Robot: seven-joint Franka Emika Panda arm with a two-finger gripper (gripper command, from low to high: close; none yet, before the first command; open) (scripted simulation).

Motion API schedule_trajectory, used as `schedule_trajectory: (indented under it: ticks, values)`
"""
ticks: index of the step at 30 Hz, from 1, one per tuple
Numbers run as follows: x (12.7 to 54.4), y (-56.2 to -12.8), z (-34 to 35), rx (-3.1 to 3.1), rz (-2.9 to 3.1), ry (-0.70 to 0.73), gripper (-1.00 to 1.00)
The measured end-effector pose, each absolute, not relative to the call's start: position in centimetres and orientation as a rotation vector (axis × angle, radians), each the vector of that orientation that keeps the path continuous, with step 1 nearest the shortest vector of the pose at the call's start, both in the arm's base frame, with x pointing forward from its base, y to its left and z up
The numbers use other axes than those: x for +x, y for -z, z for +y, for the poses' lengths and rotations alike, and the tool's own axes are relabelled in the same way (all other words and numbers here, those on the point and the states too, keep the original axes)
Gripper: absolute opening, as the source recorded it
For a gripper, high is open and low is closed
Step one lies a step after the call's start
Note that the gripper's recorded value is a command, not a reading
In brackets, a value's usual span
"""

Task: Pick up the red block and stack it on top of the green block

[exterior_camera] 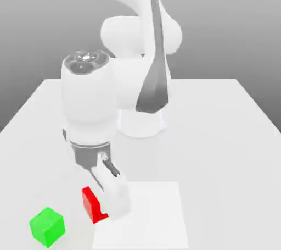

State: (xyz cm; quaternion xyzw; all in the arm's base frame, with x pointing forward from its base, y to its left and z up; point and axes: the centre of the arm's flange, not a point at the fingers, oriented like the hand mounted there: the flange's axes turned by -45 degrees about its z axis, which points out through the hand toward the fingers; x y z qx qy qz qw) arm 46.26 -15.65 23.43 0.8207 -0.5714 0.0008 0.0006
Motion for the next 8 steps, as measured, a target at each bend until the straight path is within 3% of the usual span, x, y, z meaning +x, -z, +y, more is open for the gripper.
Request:
schedule_trajectory:
  ticks: [4,5,8]
  values:
    - [45.6,-19.5,-20.1,2.461,-1.954,-0.003,-1.0]
    - [45.5,-18.6,-20.2,2.457,-1.959,-0.002,1.0]
    - [45.5,-18.6,-20.2,2.457,-1.959,-0.003,1.0]
